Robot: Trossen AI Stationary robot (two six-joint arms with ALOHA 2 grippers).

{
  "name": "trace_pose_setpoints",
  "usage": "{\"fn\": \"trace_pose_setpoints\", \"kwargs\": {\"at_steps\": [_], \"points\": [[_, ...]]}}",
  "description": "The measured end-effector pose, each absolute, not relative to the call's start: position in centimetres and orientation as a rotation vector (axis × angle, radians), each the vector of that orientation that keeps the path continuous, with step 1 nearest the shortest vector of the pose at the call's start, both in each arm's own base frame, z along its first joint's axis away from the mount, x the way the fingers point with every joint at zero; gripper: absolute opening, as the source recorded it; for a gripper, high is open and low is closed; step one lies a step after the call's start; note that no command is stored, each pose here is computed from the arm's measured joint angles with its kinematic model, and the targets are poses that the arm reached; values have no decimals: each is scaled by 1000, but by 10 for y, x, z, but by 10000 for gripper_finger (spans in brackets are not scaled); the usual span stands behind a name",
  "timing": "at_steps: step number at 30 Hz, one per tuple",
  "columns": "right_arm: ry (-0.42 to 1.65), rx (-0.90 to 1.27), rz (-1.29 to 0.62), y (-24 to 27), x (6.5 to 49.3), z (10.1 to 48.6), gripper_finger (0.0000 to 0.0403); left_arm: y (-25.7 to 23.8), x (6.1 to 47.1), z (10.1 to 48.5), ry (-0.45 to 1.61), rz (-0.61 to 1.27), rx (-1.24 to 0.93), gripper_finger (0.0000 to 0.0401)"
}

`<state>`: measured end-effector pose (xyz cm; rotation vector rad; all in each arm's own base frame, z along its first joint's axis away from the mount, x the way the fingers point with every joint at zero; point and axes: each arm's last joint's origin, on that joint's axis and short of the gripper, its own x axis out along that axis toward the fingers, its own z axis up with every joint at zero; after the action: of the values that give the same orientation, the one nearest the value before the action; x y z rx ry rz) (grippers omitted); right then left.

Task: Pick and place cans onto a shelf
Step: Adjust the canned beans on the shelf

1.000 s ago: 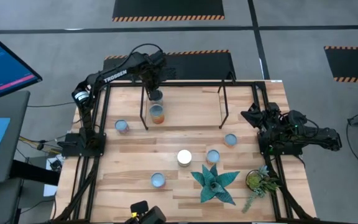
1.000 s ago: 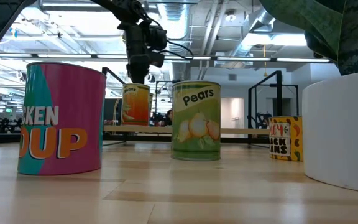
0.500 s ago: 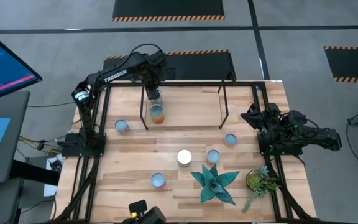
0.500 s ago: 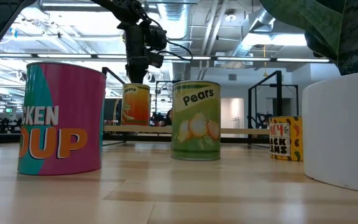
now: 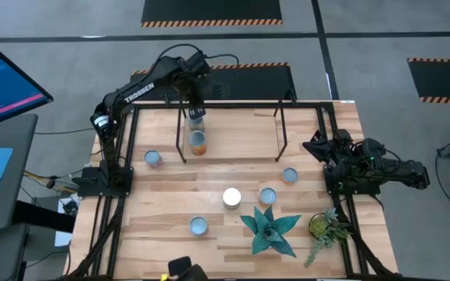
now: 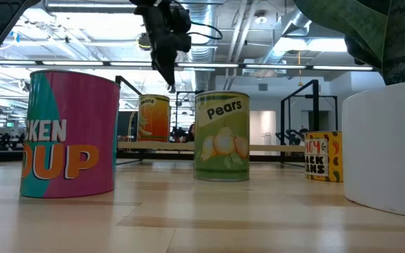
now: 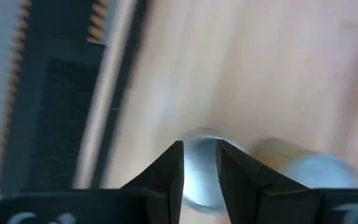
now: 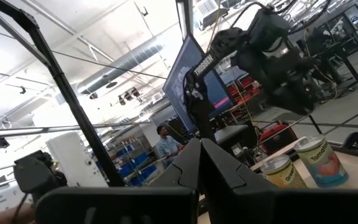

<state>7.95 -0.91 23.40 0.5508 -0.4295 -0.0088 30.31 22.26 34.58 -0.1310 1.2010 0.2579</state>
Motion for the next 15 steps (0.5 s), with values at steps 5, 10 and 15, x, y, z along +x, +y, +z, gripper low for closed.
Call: {"fn": "trace_pose_setpoints", "kwargs": {"at_steps": [5,10,15], "points": [[-430,516,-19,-9,79,234,38,204,307,352,1178,193,-354,78],[-436,463,-47,-10,79,234,38,166,311,349,1321,41,-427,78],[-435,458,-74,-12,79,234,38,127,320,357,1336,10,-408,78]]}}
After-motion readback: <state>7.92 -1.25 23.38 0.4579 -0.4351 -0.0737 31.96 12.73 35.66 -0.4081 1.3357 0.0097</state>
